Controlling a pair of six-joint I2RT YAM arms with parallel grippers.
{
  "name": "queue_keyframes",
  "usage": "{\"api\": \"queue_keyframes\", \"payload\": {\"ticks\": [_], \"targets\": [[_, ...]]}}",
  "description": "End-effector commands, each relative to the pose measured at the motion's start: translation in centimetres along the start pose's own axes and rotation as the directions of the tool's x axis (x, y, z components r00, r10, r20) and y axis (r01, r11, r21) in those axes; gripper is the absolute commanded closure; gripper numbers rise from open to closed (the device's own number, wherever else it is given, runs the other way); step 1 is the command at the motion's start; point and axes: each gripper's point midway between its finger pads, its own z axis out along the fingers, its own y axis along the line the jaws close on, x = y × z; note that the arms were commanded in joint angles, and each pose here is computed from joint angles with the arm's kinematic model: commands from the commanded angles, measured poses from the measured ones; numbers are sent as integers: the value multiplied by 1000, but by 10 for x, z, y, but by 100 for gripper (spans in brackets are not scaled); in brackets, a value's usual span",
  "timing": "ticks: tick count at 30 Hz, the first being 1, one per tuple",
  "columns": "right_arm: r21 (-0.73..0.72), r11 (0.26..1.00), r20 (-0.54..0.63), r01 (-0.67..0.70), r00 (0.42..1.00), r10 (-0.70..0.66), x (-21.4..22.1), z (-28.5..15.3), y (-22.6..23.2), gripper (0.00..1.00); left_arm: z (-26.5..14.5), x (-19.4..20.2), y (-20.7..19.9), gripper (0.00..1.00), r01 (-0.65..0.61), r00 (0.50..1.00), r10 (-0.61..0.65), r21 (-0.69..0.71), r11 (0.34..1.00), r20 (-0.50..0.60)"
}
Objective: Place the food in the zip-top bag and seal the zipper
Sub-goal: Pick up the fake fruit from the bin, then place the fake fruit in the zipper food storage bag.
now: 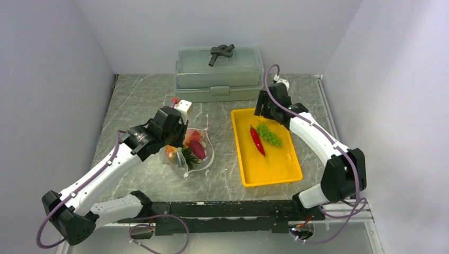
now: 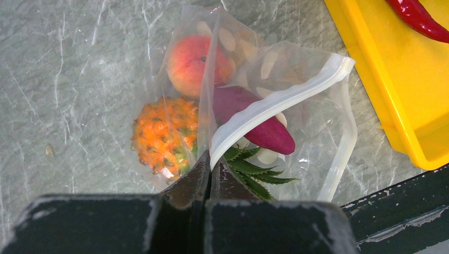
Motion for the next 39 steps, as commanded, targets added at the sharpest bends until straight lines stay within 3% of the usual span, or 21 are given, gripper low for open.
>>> {"api": "queue_keyframes", "payload": {"ticks": [1,8,20,28,34,39], "targets": [[-95,995,51,23,999,-19,-6,-28,25,57,-1,-5,1,100,-5,1000,6,-4,1000,18],[-179,977,113,114,989,-94,1,-71,58,57,1,-4,1,100,-8,1000,8,-3,1000,9],[-411,892,218,190,970,-106,12,-140,101,58,1,-4,2,100,-5,1000,5,-12,1000,8],[-584,772,277,253,955,-104,21,-190,123,58,3,-2,1,100,-5,1000,5,-9,1000,-5],[-644,707,298,291,947,-118,33,-207,131,59,2,-3,1,100,-5,1000,5,-10,1000,-2],[-722,607,297,331,941,-160,51,-222,142,60,3,-2,1,100,-6,1000,6,-11,1000,-9]]}}
